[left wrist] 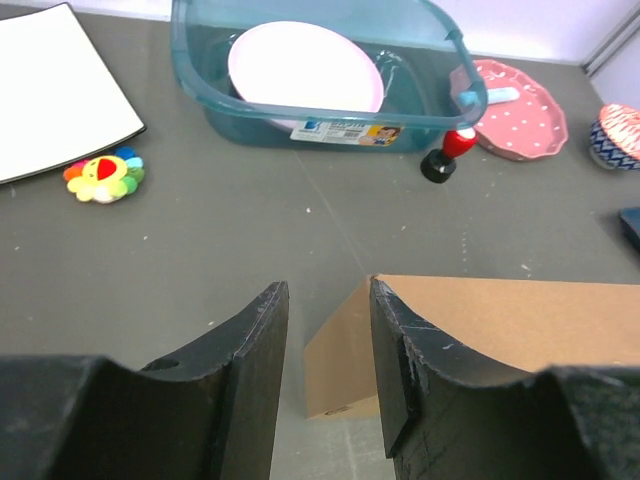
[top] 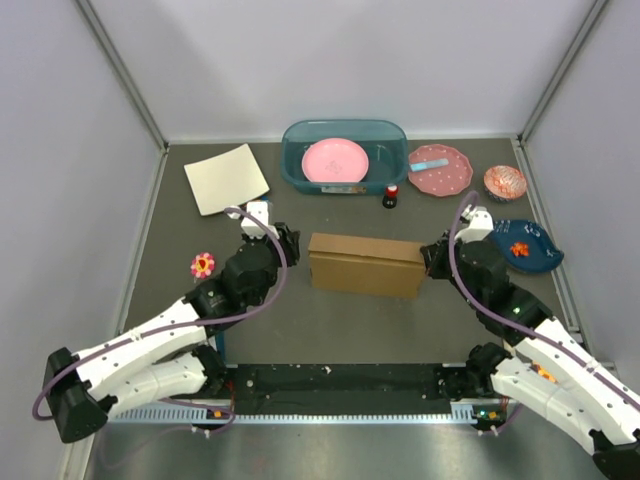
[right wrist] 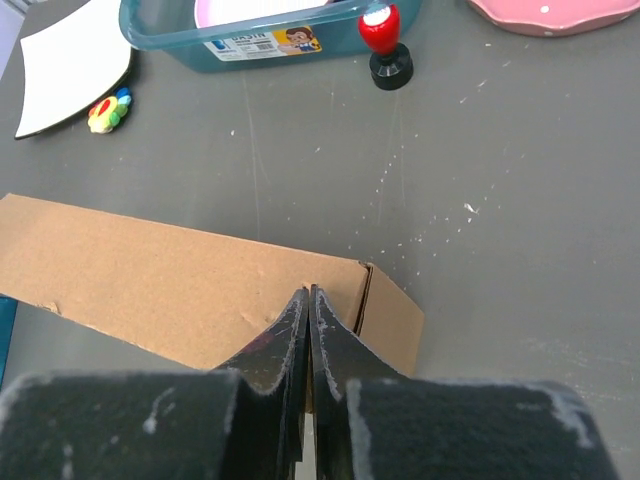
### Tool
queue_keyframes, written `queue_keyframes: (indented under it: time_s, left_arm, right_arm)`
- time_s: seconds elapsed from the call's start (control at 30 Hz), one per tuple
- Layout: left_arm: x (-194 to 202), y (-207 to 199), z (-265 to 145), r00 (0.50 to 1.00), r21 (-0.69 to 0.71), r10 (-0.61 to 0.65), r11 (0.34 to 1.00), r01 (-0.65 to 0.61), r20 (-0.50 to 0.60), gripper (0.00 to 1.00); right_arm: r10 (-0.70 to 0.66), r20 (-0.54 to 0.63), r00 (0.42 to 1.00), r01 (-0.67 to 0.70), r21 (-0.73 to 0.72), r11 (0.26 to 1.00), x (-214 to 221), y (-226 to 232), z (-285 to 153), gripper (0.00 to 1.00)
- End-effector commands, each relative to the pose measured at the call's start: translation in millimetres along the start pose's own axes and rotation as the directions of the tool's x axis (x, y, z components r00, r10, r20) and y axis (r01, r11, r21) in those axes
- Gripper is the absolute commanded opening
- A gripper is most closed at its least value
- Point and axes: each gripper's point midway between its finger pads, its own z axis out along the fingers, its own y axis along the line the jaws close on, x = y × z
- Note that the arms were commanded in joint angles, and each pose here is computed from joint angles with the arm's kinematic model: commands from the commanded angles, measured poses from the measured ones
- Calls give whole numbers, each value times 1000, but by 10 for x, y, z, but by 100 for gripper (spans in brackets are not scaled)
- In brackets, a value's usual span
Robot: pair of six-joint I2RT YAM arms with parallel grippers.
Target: Fold the paper box
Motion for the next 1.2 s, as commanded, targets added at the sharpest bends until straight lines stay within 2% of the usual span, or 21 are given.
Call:
queue_keyframes:
  time_s: [0.0,0.17,0.3,0.4,0.43,0.5,0.53,0.63,0.7,0.9,1.03,1.17]
  left_arm:
    - [-413,-268,-1,993,110,-85,991,75,85,44]
    - [-737,-426,-57,964,261,-225,948,183,143,39]
    - [-722,-515,-2,965,306,-234,933,188,122,32]
    - [-373,-582,84,972,327,-235,921,212,31,28]
    - [-70,-569,113,976,330,-217,919,216,-35,27]
    - [188,-588,113,970,355,-225,903,242,-90,25]
    - [522,-510,111,968,340,-199,909,240,-153,24]
    - [940,-316,96,952,269,-204,926,264,-229,21]
    - [998,-217,89,953,240,-210,935,260,-217,21]
    - [518,-285,91,972,263,-208,937,230,-108,22]
    - [461,-292,119,976,247,-185,947,207,-110,24]
    - [514,-267,136,976,231,-183,951,207,-121,24]
  right_arm:
    - [-18,-112,994,21,22,1000,340,-91,2,0]
    - [-21,-110,994,24,22,999,320,-82,6,0]
    - [-22,-113,993,25,25,999,327,-86,16,0]
    - [-20,-117,993,24,26,999,344,-89,22,0]
    - [-21,-118,993,24,25,999,349,-87,20,0]
    - [-21,-121,992,24,23,999,358,-87,21,0]
    - [-22,-120,993,25,22,999,355,-87,19,0]
    - [-25,-111,994,26,14,1000,320,-70,3,0]
    - [-26,-100,995,26,7,1000,267,-47,-11,0]
    - [-23,-33,999,22,-14,1000,-43,64,-73,0]
    - [28,111,993,-14,-126,992,-544,318,-287,0]
    - [55,144,988,-32,-162,986,-605,363,-339,0]
